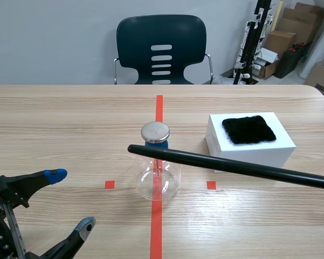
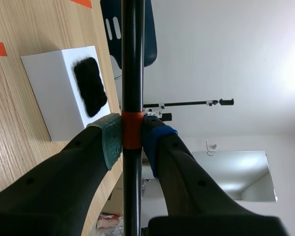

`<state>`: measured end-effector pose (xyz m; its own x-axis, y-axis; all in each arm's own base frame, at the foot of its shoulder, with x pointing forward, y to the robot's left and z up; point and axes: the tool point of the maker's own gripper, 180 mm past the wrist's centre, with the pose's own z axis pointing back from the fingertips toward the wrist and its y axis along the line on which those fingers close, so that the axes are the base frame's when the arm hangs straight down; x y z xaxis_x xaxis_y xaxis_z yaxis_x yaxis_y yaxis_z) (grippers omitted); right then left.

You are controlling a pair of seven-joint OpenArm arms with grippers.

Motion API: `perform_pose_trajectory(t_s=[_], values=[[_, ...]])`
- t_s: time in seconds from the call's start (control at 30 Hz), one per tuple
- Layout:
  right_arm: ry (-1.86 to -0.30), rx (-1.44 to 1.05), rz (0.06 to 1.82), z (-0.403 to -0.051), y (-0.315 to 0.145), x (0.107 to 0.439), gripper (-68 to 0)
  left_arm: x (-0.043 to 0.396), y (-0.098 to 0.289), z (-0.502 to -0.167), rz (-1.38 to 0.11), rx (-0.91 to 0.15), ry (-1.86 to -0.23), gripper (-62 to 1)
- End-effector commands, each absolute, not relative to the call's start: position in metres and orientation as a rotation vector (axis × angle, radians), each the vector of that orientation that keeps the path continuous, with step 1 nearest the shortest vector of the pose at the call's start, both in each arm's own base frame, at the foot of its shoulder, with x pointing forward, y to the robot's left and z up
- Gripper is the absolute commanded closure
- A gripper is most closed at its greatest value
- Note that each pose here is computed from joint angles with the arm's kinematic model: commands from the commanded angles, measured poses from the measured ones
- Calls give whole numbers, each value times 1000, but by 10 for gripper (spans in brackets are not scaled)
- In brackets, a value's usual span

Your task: Do the electroscope experiment. rub the rod on the fur

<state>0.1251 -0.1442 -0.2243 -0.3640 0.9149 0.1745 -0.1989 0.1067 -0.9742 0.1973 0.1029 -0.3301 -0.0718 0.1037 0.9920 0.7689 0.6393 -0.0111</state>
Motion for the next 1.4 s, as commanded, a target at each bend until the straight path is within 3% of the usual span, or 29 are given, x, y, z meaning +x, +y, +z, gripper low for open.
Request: perform_pose_trajectory(t_s=[0.0, 1.03, 1.37], values=[[-1434, -784, 1450, -217, -144, 126, -4, 201, 102, -321, -638, -756, -1607, -623], [-1432, -784, 1454, -217, -144, 126, -4, 201, 102, -321, -638, -756, -1607, -623], [-1430, -877, 1401, -202, -169, 144, -2, 201, 102, -321, -638, -756, -1607, -623]])
